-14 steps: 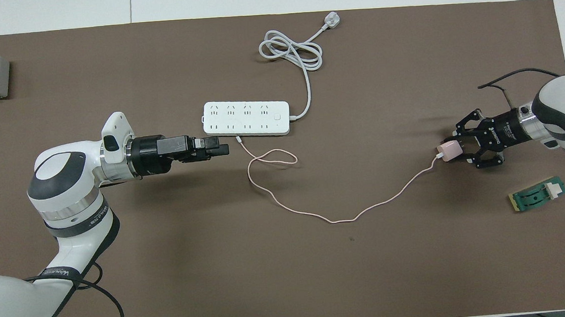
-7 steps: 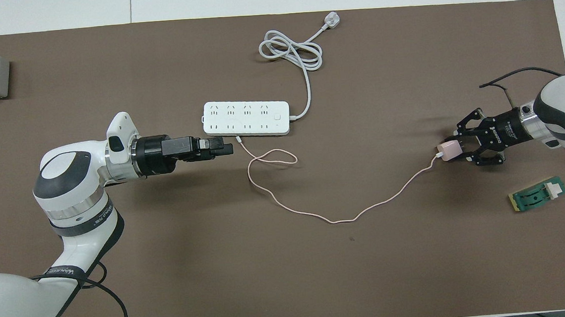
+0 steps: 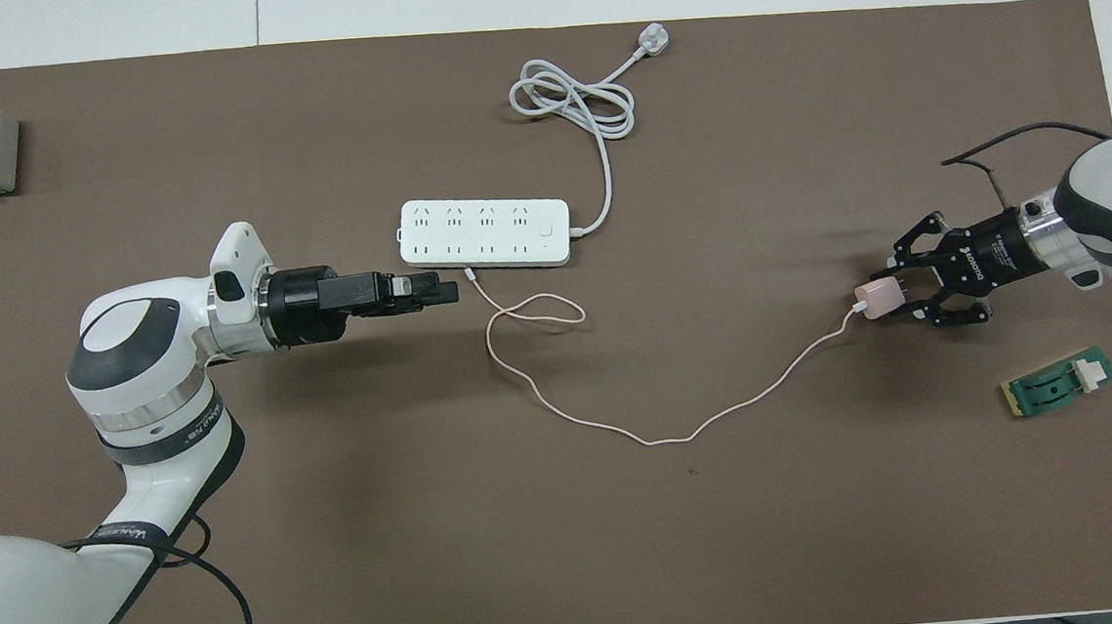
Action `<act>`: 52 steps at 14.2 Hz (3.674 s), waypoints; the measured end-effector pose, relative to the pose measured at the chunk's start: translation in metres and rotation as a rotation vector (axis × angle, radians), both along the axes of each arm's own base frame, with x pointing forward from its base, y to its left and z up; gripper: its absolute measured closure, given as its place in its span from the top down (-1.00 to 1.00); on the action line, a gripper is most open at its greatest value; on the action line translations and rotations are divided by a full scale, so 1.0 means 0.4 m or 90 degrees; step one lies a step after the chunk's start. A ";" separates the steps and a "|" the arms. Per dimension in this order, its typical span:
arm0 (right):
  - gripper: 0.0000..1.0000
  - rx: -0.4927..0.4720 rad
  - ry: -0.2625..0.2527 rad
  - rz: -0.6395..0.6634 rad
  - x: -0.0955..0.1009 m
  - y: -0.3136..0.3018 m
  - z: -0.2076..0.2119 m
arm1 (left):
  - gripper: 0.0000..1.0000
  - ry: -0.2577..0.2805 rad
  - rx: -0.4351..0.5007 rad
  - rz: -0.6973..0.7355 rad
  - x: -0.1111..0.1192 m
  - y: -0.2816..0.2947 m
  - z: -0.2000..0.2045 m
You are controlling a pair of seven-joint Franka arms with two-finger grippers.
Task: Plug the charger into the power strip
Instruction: 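Close the right gripper on the pink charger, then lift the pink charger with the right gripper toward the power strip, then align the charger prongs with a strip socket using the right gripper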
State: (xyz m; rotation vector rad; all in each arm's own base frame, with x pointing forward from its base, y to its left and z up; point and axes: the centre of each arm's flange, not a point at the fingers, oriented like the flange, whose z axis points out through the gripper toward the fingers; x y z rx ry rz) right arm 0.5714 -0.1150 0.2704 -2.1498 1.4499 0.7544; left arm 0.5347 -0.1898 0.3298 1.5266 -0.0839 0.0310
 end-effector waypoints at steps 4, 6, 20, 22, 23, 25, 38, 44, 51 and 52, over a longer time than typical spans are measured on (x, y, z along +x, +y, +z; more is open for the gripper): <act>-0.02 0.008 0.018 -0.057 0.046 0.026 0.075 | 1.00 0.001 0.000 0.000 0.000 0.000 -0.002; -0.02 0.016 0.018 -0.086 0.075 0.094 0.151 | 1.00 0.002 -0.003 -0.003 -0.001 0.000 0.000; -0.02 -0.010 0.028 -0.167 0.119 0.781 0.543 | 1.00 0.034 -0.015 0.005 0.021 0.027 0.105; -0.02 -0.011 0.023 -0.174 0.100 0.879 0.559 | 1.00 0.034 -0.016 0.005 0.022 0.028 0.107; -0.02 -0.008 0.021 -0.178 0.089 0.927 0.564 | 1.00 0.034 -0.015 0.006 0.022 0.030 0.107; -0.02 0.008 0.016 -0.185 0.071 1.002 0.571 | 1.00 0.031 -0.016 0.009 0.024 0.036 0.114; -0.02 0.047 0.030 -0.216 0.089 1.139 0.549 | 1.00 0.071 -0.024 0.013 0.021 0.058 0.194; -0.02 0.037 0.049 -0.197 0.077 1.148 0.544 | 1.00 0.077 -0.019 0.020 0.020 0.063 0.183; -0.02 -0.020 0.100 -0.177 0.044 1.167 0.518 | 1.00 0.082 0.008 0.056 0.031 0.079 0.164; -0.02 -0.021 0.100 -0.176 0.044 1.166 0.516 | 1.00 0.082 0.010 0.058 0.032 0.079 0.163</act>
